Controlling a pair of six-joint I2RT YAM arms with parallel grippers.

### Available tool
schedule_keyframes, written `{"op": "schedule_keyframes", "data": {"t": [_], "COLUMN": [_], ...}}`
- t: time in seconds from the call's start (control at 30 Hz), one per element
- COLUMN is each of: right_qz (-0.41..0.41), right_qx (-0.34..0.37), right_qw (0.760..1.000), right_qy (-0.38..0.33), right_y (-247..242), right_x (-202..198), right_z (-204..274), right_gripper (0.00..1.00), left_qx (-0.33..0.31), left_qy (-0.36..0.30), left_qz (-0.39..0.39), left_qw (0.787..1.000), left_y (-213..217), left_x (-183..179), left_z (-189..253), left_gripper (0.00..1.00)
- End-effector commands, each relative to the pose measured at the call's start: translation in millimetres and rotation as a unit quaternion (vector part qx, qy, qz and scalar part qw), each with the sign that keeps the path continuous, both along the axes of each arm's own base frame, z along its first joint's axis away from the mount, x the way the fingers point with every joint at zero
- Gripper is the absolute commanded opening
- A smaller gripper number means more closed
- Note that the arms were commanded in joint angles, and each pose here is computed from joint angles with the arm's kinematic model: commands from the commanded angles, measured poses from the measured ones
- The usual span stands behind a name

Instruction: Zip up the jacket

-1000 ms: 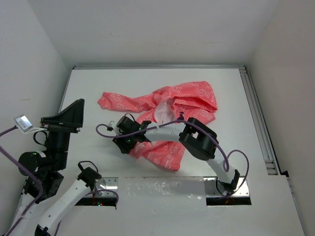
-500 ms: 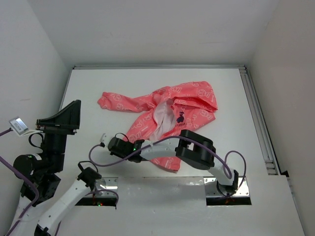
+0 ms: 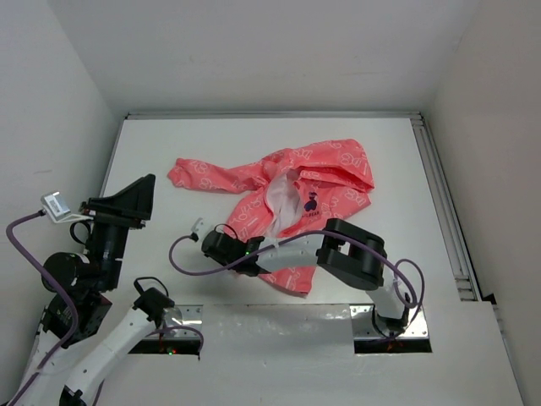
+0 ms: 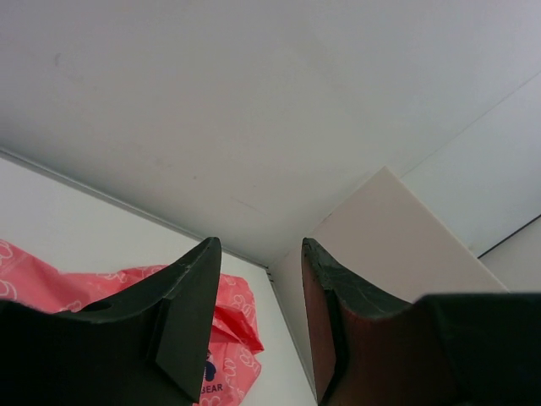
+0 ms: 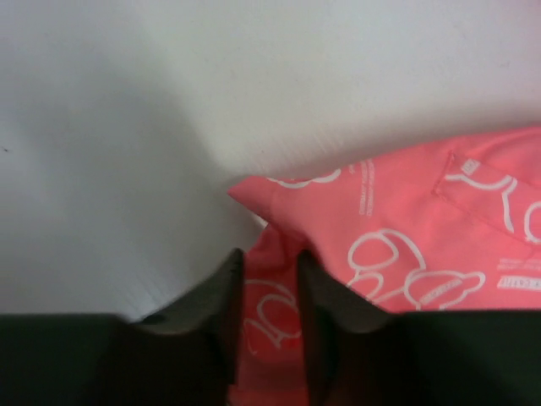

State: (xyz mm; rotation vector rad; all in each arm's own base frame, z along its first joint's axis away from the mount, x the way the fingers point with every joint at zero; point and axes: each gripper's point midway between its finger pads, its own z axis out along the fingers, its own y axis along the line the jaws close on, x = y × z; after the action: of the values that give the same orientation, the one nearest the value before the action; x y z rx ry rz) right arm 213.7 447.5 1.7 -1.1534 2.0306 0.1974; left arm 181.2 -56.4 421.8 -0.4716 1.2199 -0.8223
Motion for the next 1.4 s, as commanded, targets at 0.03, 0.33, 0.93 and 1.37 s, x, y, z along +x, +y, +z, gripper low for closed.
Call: {"op": "schedule_keyframes", "data": {"t": [0.03, 0.33, 0.93, 1.37], "right_qz": [0.0, -0.02, -0.056, -0.115], "right_qx": [0.029, 0.006, 0.191, 0.295], "right_qw": [0.999, 0.999, 0.98, 0.945], "right_qy": [0.014, 0.045, 0.016, 0.076], "right_y": [8, -9, -5, -42], "right_x": [-5, -12, 8, 33], "right_z": [26, -3, 98, 124], "right_gripper": [0.4, 0.44, 0.0, 0.0], "left_qx": [-0.006, -0.003, 0.051, 0.034], "left_qy": [-0.001, 0.0, 0.123, 0.251], "left_qz": [0.0, -0.006, -0.024, -0.202], "left_qw": [1.0, 1.0, 0.991, 0.946], "left_y": [1, -3, -28, -99], "left_x": [-2, 2, 30, 15], "left_z": [-2, -3, -89, -237], "left_gripper": [0.41, 0.41, 0.42, 0.18]}}
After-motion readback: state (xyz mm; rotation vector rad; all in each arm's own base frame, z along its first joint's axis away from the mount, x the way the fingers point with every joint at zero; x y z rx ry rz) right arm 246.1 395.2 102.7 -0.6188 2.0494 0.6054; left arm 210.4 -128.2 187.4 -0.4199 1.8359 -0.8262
